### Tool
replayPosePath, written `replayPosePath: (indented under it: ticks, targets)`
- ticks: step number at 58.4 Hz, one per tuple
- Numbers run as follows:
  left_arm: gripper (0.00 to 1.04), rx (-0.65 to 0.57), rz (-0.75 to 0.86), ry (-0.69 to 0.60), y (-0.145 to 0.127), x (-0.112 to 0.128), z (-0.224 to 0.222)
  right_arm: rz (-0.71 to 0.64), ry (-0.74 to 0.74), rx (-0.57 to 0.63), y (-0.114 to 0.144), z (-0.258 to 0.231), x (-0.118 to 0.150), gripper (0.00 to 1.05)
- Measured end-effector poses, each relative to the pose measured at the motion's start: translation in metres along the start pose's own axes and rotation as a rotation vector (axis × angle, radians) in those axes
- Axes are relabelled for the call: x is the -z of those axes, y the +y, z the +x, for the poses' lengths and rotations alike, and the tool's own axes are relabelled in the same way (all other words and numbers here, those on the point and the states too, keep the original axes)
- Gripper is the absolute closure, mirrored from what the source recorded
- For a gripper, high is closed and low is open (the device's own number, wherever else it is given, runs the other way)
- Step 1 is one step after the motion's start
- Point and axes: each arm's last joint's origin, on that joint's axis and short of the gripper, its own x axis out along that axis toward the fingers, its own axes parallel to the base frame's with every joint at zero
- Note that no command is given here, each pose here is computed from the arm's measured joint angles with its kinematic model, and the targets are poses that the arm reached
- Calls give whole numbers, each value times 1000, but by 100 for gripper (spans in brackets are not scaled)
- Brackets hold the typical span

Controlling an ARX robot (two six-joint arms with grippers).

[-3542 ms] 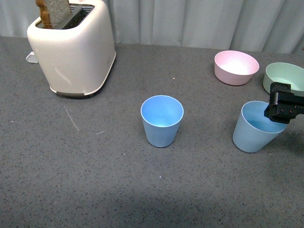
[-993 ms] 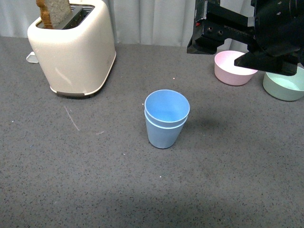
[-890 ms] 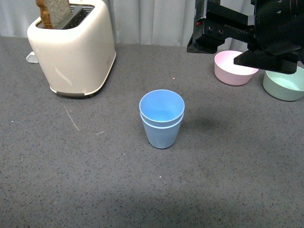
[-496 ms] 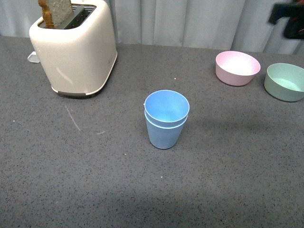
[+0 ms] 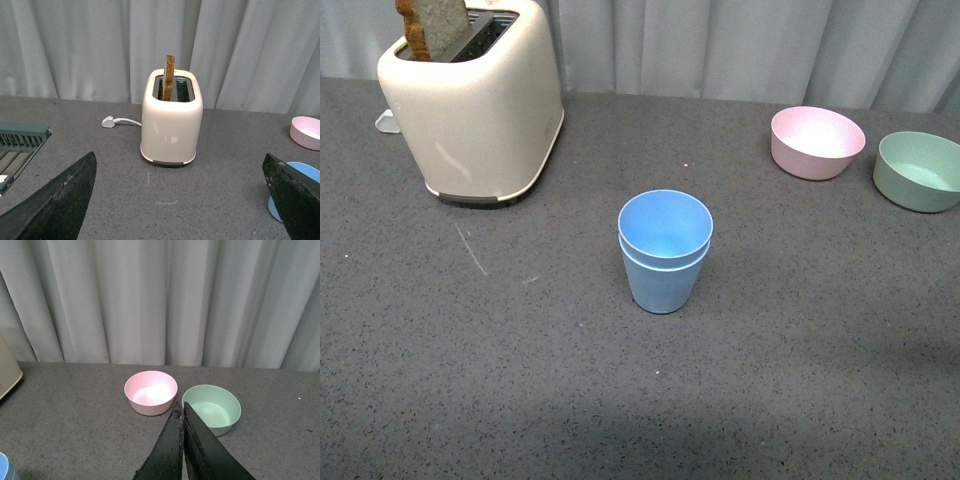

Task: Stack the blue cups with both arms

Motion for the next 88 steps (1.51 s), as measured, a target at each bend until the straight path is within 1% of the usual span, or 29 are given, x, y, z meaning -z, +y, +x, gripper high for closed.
replayPosePath:
  ticks: [12, 15, 22, 48, 88]
  targets:
    - [7, 0, 0, 0, 0, 0, 0, 1, -1, -7, -8, -22, 0, 104]
    - [7, 0, 0, 0, 0, 0, 0, 1, -2, -28, -12, -26, 0, 104]
    - [7, 0, 0, 0, 0, 0, 0, 2, -3, 3, -19, -35, 0, 104]
    - [7, 0, 0, 0, 0, 0, 0, 2, -12, -3, -19, -60, -3, 104]
    - [7, 0, 0, 0, 0, 0, 0, 2, -27, -3, -20, -79, -6, 104]
